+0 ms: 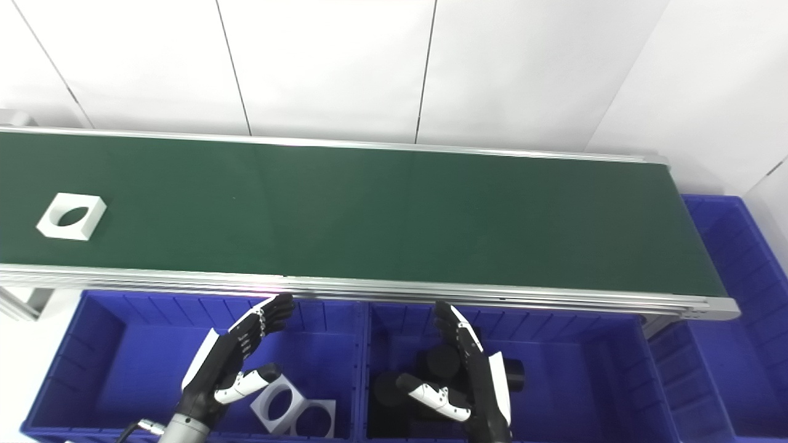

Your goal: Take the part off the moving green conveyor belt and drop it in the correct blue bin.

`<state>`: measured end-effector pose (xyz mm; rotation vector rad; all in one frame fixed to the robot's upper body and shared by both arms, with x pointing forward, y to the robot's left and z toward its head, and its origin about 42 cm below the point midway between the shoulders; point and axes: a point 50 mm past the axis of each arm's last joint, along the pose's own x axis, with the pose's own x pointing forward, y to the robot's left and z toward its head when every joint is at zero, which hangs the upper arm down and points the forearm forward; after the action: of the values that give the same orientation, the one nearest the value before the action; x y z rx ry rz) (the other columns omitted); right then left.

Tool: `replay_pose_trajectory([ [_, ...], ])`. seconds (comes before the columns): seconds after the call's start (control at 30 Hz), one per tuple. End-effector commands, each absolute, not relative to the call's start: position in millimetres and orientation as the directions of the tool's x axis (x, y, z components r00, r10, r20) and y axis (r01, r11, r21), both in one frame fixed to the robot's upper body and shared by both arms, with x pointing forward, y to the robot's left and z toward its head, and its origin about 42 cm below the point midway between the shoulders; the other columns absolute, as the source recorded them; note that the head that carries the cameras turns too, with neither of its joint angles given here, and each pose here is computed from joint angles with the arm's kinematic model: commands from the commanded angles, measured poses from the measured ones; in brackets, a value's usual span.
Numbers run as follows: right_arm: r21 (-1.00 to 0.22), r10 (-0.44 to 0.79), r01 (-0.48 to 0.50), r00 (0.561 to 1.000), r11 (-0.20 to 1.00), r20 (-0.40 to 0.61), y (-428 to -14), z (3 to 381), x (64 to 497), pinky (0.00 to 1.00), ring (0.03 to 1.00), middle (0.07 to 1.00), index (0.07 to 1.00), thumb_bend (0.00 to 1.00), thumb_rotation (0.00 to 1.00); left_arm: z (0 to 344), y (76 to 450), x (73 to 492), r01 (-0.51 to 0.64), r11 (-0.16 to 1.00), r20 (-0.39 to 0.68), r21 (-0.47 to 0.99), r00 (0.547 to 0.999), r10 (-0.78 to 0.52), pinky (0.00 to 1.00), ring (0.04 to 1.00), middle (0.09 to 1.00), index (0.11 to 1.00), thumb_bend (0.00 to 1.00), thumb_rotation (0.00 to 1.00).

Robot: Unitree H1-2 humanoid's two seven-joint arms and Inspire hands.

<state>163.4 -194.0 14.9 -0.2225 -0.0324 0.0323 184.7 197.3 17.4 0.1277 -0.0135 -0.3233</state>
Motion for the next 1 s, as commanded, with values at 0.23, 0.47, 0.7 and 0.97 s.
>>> replay_pose_trajectory([
  [0.23,-0.206,0.039,-0.015,0.993,0.978,0.113,-193.8,25.7,168.6,0.79,0.826,0.855,0.865,0.93,0.55,27.1,197.6,191.4,0.319,0.938,0.055,0.134,0.943,-0.329,0.85,0.861,0.854,0.845,0.83,0.68],
  [0.47,-0.232,0.048,-0.024,0.994,0.972,0.101,-198.0,21.3,166.4,0.79,0.832,0.853,0.867,0.92,0.57,21.3,192.8,189.6,0.331,0.934,0.035,0.132,0.941,-0.338,0.85,0.863,0.857,0.848,0.84,0.70],
  [0.7,-0.220,0.037,-0.022,0.997,0.975,0.066,-206.3,14.8,167.0,0.85,0.855,0.869,0.891,0.91,0.57,13.9,185.7,190.2,0.349,0.930,0.011,0.113,0.936,-0.352,0.86,0.878,0.847,0.831,0.86,0.64],
  [0.97,-0.240,0.031,-0.015,0.997,0.971,0.067,-207.7,11.8,170.5,0.86,0.859,0.886,0.899,0.89,0.61,21.1,182.1,193.3,0.319,0.937,0.046,0.140,0.944,-0.328,0.75,0.798,0.809,0.795,0.84,0.57],
])
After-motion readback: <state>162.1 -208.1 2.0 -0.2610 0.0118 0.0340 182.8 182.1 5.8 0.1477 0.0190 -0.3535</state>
